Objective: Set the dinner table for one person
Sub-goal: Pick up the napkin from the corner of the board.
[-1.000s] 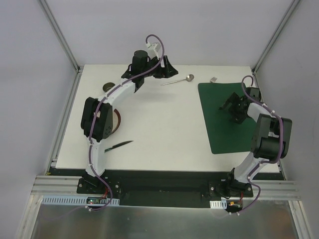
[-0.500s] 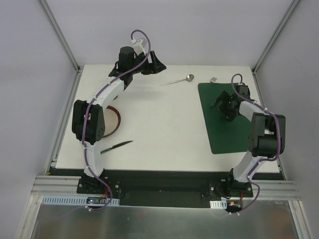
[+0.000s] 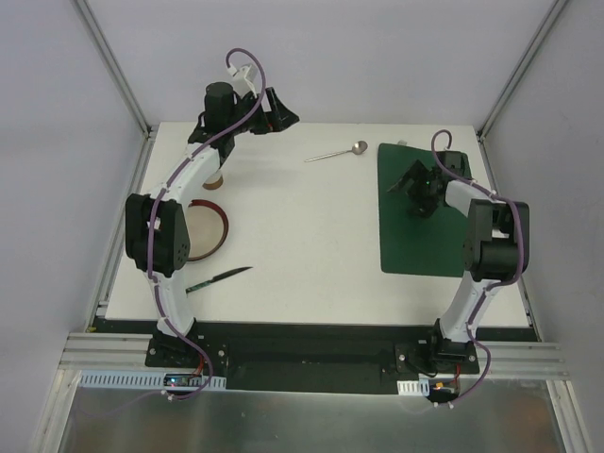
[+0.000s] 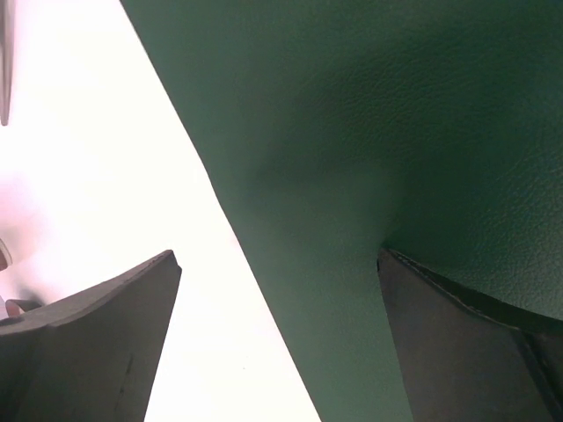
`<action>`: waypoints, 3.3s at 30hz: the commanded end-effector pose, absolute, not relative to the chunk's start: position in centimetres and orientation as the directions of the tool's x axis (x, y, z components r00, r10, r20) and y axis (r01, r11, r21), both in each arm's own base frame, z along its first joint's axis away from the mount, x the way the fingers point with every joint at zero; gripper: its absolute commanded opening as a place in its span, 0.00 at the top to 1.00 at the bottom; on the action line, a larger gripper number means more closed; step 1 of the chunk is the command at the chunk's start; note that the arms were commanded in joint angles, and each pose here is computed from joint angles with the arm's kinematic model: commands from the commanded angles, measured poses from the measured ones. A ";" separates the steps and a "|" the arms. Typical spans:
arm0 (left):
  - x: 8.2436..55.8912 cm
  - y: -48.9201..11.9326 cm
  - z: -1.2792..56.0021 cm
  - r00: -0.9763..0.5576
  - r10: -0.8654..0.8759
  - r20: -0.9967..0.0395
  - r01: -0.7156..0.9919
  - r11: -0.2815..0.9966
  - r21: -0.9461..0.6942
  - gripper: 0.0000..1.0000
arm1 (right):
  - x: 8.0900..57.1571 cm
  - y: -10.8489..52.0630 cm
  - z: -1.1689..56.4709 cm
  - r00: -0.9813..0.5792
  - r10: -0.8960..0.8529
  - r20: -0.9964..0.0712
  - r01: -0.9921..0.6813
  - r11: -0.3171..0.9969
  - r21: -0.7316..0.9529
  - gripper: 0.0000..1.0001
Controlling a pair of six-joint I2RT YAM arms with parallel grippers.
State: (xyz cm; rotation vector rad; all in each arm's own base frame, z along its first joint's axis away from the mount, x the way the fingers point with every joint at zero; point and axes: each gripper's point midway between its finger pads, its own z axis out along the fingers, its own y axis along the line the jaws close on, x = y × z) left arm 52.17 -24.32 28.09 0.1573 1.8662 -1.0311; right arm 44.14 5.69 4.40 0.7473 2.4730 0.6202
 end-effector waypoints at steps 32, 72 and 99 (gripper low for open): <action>53.0 -26.7 24.9 -0.651 -0.261 -0.712 0.537 0.504 -0.676 0.16 | 28.8 17.1 4.0 -0.827 0.532 -0.182 0.360 0.749 0.556 0.02; 48.7 -40.7 7.8 -0.889 0.034 -0.457 0.444 0.316 -0.839 0.24 | 31.1 11.0 23.3 -0.605 0.570 -0.555 0.132 0.760 0.636 0.04; 49.1 -45.0 6.0 -0.901 -0.021 -0.433 0.404 0.319 -0.857 0.30 | 29.6 10.0 24.0 -0.584 0.587 -0.561 0.134 0.751 0.647 0.04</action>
